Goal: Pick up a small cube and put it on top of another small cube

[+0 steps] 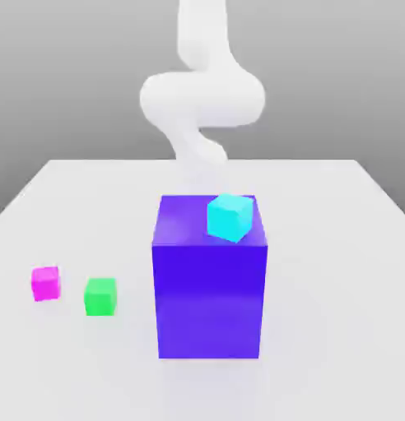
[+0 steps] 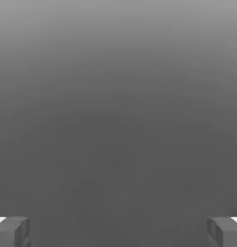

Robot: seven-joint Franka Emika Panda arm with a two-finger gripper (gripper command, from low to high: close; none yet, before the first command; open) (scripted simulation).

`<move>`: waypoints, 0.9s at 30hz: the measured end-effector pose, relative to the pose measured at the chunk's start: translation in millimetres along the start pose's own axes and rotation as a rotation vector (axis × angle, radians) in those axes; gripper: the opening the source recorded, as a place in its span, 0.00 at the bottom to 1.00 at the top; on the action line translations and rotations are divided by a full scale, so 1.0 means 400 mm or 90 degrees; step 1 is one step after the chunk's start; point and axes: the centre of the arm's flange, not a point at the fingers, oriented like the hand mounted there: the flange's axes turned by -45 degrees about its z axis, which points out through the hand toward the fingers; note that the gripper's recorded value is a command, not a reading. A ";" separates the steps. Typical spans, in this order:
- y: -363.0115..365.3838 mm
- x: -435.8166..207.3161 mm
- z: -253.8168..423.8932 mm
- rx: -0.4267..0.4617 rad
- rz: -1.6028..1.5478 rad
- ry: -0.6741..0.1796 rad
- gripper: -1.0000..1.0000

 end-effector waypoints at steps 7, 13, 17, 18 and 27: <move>0.348 -0.189 0.387 -0.111 0.240 -0.145 0.50; 0.608 -0.500 0.570 -0.197 0.450 -0.252 0.50; 0.725 -0.755 0.625 -0.253 0.594 -0.320 0.50; 0.761 -0.833 0.620 -0.272 0.644 -0.335 0.50; 0.788 -1.098 0.744 -0.304 0.728 -0.382 0.50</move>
